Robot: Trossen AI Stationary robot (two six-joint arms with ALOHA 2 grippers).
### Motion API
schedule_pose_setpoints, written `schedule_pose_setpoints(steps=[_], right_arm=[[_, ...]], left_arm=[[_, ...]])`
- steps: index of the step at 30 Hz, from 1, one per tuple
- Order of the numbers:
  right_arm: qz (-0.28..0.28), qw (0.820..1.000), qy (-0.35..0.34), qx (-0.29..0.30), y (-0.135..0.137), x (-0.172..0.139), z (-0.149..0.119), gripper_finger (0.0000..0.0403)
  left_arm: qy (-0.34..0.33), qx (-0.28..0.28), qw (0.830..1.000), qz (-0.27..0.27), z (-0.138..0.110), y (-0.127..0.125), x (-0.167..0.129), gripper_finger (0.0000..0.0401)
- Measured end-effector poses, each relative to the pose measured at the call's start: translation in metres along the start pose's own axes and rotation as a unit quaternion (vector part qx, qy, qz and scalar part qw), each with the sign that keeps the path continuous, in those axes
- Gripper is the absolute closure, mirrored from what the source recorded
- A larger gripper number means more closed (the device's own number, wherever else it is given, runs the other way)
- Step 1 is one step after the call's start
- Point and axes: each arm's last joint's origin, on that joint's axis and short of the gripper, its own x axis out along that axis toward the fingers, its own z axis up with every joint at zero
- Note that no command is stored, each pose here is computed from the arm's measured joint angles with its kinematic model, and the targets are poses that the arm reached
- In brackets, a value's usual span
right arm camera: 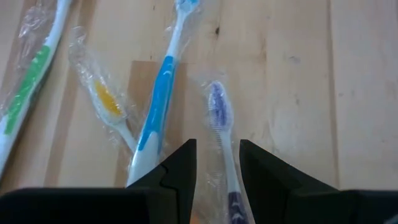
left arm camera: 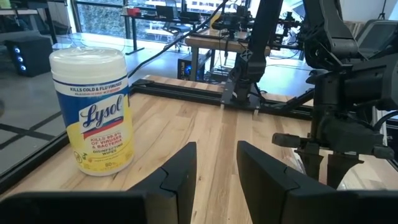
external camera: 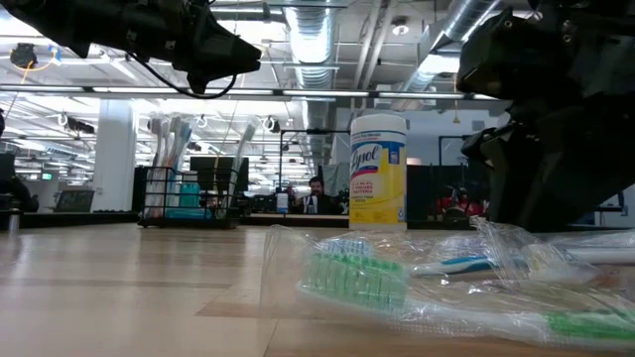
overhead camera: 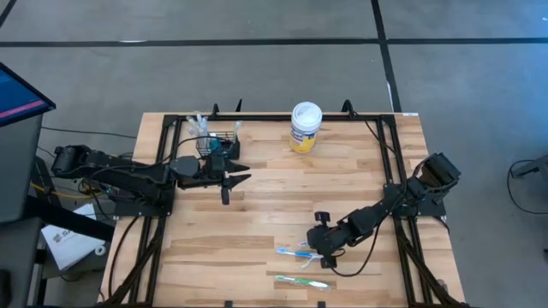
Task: Pick & Place toothbrushing station
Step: Put the purple toothbrush into the mesh organizer
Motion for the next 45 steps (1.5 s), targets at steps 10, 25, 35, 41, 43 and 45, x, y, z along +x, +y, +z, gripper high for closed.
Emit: schedule_pose_setpoints(steps=[10, 25, 35, 41, 43, 45], right_arm=[[-0.012, 1.0, -0.005, 0.0, -0.001, 0.0, 0.0, 0.029], [-0.012, 1.0, -0.008, 0.001, -0.001, 0.0, 0.0, 0.029], [-0.018, 1.0, 0.01, -0.003, 0.002, 0.02, -0.004, 0.029], [-0.017, 1.0, 0.002, -0.005, 0.002, 0.018, 0.001, 0.0307], [-0.017, 1.0, 0.002, -0.005, 0.003, 0.018, 0.001, 0.0329], [-0.017, 1.0, 0.002, -0.005, 0.003, 0.018, 0.001, 0.0358]], left_arm=[[0.0, 0.0, 1.0, 0.0, 0.0, 0.0, 0.0, 0.0293], [0.0, 0.0, 1.0, 0.0, 0.0, 0.0, 0.0, 0.0293], [0.0, 0.0, 1.0, 0.0, 0.0, 0.0, 0.0, 0.0293], [0.008, 0.002, 1.0, 0.001, -0.006, 0.001, -0.001, 0.0293], [0.009, 0.002, 1.0, 0.001, -0.007, 0.001, -0.001, 0.0293], [0.007, 0.002, 1.0, 0.001, -0.006, 0.001, -0.001, 0.0293]])
